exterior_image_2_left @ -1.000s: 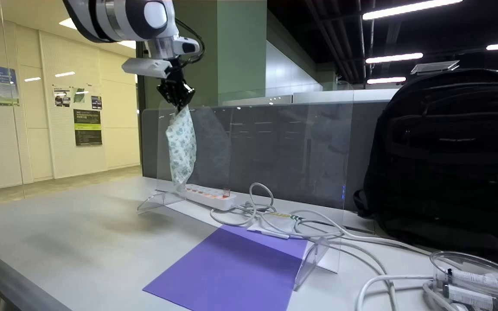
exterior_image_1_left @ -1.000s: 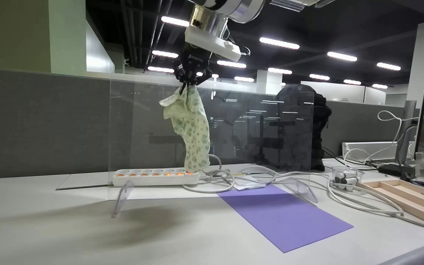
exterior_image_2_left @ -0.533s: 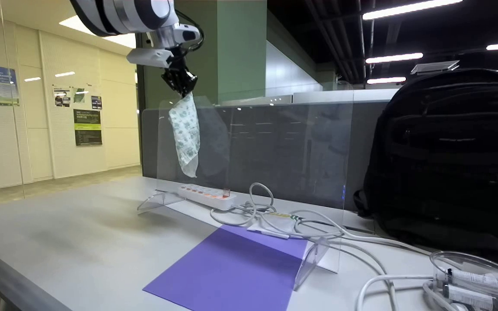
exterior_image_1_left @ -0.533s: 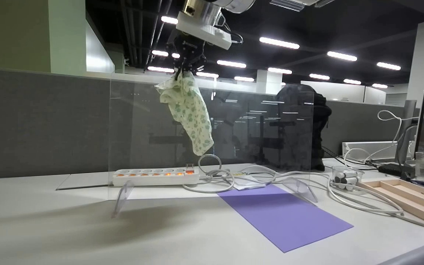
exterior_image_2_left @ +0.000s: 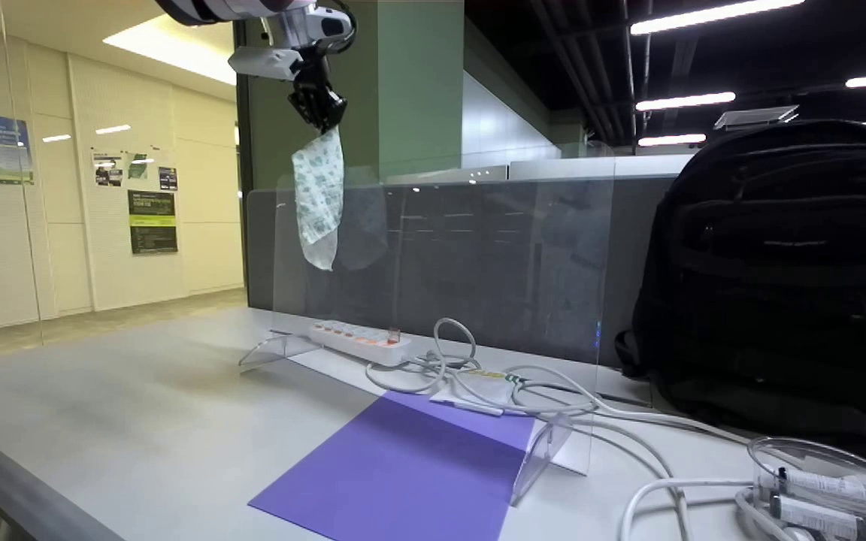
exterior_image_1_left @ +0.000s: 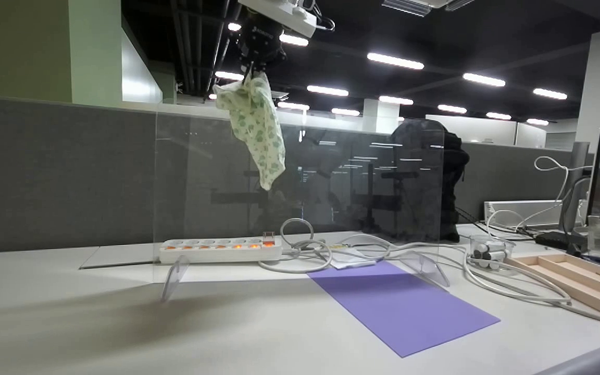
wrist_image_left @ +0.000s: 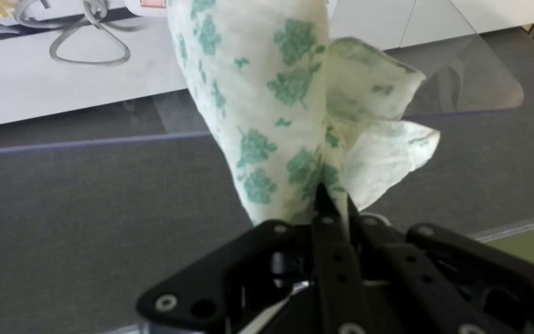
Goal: Place the white cloth on top of the glass board
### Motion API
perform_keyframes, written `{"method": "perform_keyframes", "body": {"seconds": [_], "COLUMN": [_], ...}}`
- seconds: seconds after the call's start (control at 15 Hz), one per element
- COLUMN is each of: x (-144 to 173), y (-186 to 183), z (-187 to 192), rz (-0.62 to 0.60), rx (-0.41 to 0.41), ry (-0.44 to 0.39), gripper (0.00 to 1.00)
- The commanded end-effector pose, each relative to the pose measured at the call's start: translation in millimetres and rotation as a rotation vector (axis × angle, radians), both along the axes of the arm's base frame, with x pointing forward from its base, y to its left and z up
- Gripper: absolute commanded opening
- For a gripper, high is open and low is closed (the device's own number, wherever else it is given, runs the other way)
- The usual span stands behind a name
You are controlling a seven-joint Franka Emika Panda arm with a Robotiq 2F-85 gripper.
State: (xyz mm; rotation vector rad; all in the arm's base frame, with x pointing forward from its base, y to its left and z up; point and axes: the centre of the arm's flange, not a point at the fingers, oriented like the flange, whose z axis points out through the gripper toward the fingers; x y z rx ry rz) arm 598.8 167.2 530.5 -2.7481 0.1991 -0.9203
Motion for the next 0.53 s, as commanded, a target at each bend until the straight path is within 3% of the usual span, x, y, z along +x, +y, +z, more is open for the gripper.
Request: {"method": "perform_keyframes", "body": {"seconds": [0.0, 0.27, 0.47], "x": [23.9, 40.8, 50.0], "y": [1.6, -12.1, -24.3], "z": [26.3, 31.2, 18.3], "rz": [-0.074, -0.148, -0.195], "rx": [0.035, 0.027, -0.002], "ry": [-0.052, -0.116, -0.112], "gripper": [0.01, 0.01, 0.01]}}
